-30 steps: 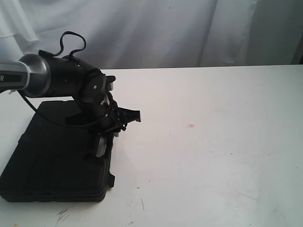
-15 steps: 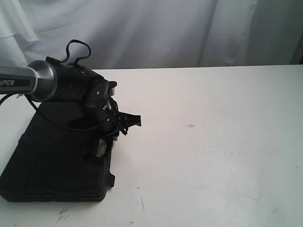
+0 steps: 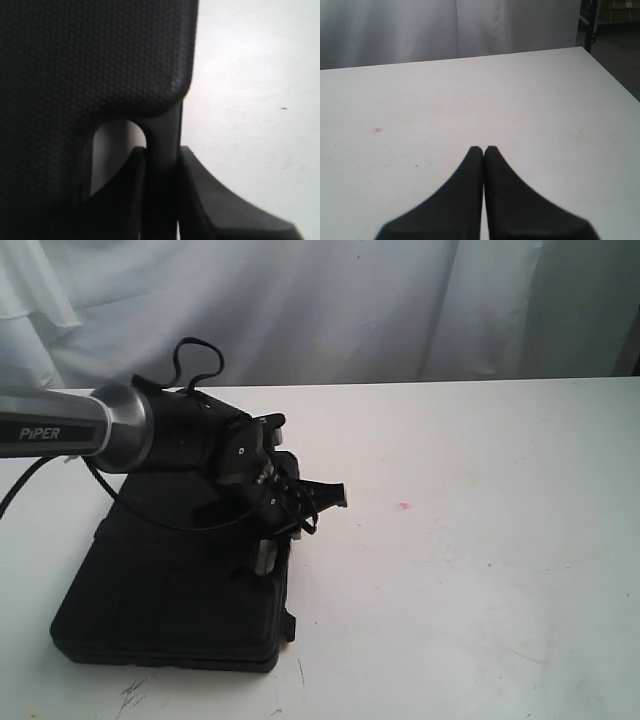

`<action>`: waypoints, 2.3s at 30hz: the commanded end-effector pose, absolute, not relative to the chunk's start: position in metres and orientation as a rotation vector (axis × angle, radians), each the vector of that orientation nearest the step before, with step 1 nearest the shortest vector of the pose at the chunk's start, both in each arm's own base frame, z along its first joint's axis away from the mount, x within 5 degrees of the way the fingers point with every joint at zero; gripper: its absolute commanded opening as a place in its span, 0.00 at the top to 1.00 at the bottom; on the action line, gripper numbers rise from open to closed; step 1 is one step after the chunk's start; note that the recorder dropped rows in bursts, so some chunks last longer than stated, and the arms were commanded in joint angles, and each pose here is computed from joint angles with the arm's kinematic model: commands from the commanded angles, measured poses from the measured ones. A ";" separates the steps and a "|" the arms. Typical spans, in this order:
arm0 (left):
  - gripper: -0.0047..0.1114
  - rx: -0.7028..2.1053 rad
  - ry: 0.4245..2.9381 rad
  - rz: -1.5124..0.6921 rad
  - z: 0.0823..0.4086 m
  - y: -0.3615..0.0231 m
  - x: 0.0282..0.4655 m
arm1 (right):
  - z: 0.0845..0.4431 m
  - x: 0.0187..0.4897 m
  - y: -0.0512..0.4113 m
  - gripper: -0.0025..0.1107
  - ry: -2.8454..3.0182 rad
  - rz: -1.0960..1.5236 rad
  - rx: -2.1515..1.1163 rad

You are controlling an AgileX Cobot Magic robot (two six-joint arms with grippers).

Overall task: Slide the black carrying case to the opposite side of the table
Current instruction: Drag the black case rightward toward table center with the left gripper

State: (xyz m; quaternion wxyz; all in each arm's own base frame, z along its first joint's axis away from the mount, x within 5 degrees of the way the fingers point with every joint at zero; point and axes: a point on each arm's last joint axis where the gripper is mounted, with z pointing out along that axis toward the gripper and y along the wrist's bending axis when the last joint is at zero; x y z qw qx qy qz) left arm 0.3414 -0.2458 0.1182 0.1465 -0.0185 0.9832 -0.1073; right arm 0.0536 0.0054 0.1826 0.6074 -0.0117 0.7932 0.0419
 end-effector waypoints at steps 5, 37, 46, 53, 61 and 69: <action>0.96 -0.138 2.752 -0.503 0.121 -0.278 0.332 | 0.182 0.053 0.005 0.98 1.828 0.089 -0.034; 0.96 -0.179 2.514 -0.745 0.121 -0.359 0.356 | 0.182 0.053 0.005 0.98 1.828 0.089 -0.034; 0.80 -0.162 2.524 -0.716 0.116 -0.357 0.358 | 0.182 0.053 0.005 0.98 1.828 0.089 -0.034; 0.53 -0.079 2.488 -0.690 0.133 -0.353 0.359 | 0.182 0.053 0.005 0.98 1.828 0.089 -0.034; 0.53 -0.029 2.453 -0.639 0.165 -0.344 0.361 | 0.182 0.053 0.005 0.98 1.828 0.089 -0.034; 0.68 0.025 2.462 -0.533 0.184 -0.335 0.357 | 0.182 0.053 0.005 0.98 1.828 0.089 -0.034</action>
